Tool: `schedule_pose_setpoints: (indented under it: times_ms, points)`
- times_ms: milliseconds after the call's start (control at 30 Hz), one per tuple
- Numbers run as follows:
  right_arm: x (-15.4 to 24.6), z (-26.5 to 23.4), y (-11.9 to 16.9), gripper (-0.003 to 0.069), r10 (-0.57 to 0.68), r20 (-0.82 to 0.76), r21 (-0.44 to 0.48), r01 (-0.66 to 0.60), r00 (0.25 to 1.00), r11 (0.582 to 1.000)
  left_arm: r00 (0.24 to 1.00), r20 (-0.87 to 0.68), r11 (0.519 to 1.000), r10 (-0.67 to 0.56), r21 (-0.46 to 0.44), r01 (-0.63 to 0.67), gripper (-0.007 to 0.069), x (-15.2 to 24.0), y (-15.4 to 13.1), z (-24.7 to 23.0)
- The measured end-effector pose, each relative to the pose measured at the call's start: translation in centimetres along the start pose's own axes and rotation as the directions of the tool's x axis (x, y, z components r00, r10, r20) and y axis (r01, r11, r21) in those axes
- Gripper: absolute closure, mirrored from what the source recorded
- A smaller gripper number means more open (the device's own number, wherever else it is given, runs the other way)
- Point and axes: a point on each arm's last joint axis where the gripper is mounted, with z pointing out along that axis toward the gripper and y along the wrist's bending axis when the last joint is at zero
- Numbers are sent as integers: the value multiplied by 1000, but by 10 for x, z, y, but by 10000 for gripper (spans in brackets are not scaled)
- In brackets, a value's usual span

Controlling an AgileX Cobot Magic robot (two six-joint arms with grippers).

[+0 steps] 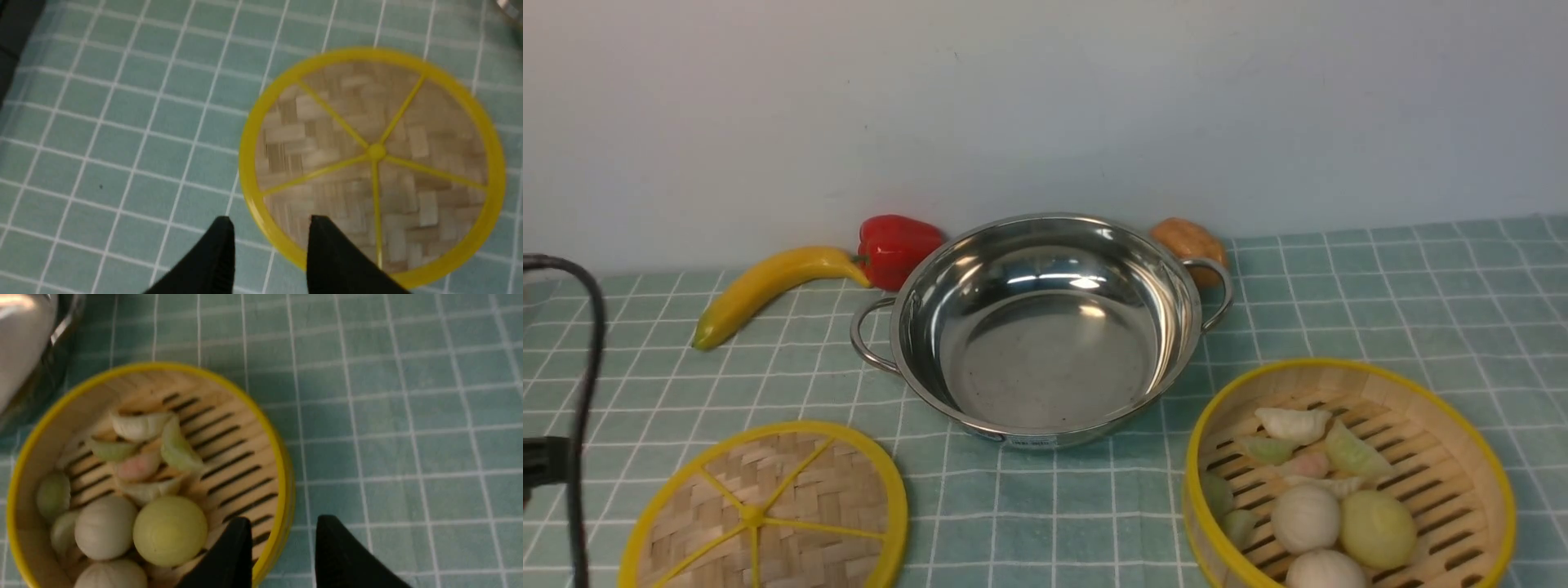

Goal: Place the steamer in the pot on the blue tablecloth, and put the lid on the steamer.
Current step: 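Reach for and grasp the rim of the bamboo steamer holding the buns with the right gripper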

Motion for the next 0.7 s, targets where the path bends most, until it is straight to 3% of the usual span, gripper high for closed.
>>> schedule_pose_setpoints:
  times_ms: [233, 700]
  points:
    - [-6, 63, -4, 419, 14, -225, 28, -7, 974, 1000, 978, -205, 999, 44, 28, -39, 382, -14, -11, 59]
    - [-12, 118, -4, 419, 23, -273, -7, -26, 962, 1000, 975, -218, 998, 37, 54, -26, 382, -23, -17, 89]
